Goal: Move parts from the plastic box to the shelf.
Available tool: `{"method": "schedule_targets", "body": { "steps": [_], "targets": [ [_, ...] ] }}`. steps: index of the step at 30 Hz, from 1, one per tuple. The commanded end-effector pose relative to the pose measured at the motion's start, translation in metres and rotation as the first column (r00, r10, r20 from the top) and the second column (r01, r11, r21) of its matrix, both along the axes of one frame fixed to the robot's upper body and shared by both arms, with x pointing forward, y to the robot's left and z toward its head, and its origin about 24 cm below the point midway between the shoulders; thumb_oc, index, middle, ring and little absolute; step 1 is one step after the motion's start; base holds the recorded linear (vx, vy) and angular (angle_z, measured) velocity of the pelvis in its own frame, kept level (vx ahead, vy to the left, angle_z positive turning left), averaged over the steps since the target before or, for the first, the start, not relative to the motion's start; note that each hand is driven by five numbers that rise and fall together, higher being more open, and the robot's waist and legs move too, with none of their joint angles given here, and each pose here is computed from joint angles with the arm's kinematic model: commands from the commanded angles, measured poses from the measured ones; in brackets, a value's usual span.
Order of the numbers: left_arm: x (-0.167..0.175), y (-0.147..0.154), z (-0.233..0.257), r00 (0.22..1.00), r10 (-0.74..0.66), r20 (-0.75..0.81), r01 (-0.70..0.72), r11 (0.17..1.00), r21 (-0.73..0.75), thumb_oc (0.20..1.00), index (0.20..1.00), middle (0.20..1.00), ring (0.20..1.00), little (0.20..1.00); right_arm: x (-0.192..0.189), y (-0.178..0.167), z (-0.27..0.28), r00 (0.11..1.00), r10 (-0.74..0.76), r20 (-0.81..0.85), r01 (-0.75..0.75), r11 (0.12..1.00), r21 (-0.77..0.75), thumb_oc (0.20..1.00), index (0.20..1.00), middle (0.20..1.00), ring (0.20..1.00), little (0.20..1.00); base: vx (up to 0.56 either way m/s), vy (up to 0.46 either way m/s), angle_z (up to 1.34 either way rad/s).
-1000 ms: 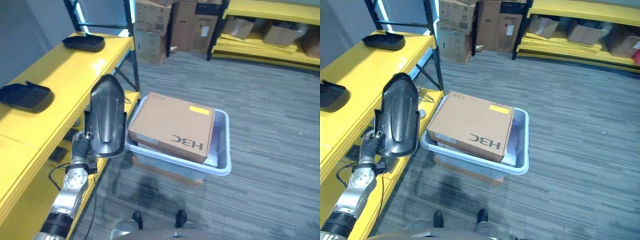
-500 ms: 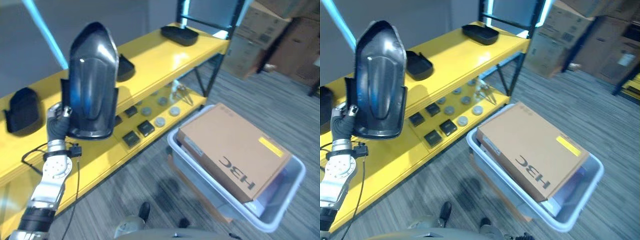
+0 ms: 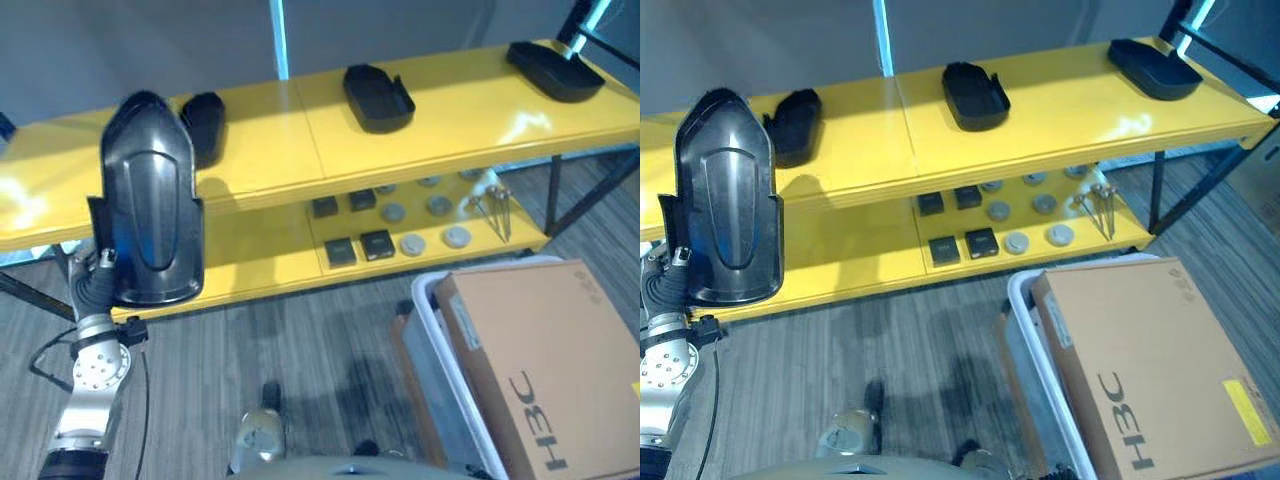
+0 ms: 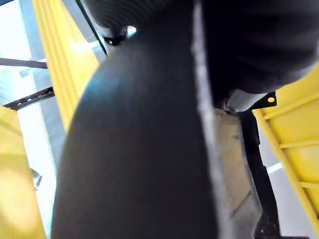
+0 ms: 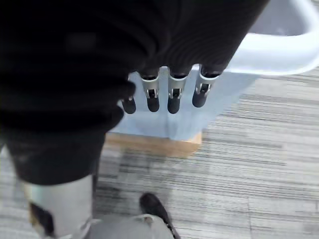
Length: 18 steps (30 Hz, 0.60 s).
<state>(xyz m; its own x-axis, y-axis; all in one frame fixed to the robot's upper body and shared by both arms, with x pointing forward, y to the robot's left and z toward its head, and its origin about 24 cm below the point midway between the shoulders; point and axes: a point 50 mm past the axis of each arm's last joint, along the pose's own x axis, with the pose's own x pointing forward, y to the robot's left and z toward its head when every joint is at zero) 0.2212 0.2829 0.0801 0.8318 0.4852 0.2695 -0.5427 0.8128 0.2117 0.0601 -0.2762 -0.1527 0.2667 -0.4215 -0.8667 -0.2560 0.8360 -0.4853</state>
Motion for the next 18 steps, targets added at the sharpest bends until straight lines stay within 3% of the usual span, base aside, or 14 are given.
{"method": "schedule_targets", "body": {
  "steps": [1,10,18],
  "targets": [
    [0.010,0.006,0.048,0.970,-0.009,0.242,-0.003,0.999,0.050,0.200,0.200,0.200,0.200,0.200,0.007,0.018,-0.005,1.000,0.002,0.026,-0.003,0.999,0.041,1.000,1.000,1.000,1.000,1.000,0.07,0.165,0.67],
    [0.019,-0.008,0.040,0.978,-0.074,0.196,0.069,0.997,0.028,0.200,0.200,0.200,0.200,0.200,-0.007,-0.001,-0.003,0.998,-0.061,-0.032,0.061,0.998,0.002,1.000,1.000,1.000,1.000,1.000,0.11,0.267,0.82],
    [0.014,0.005,0.042,0.981,-0.070,0.183,0.061,0.996,0.057,0.200,0.200,0.200,0.200,0.200,-0.006,-0.005,-0.002,0.993,-0.114,-0.008,0.115,0.993,0.022,1.000,1.000,1.000,1.000,1.000,0.12,0.344,0.05]
  ]
}}
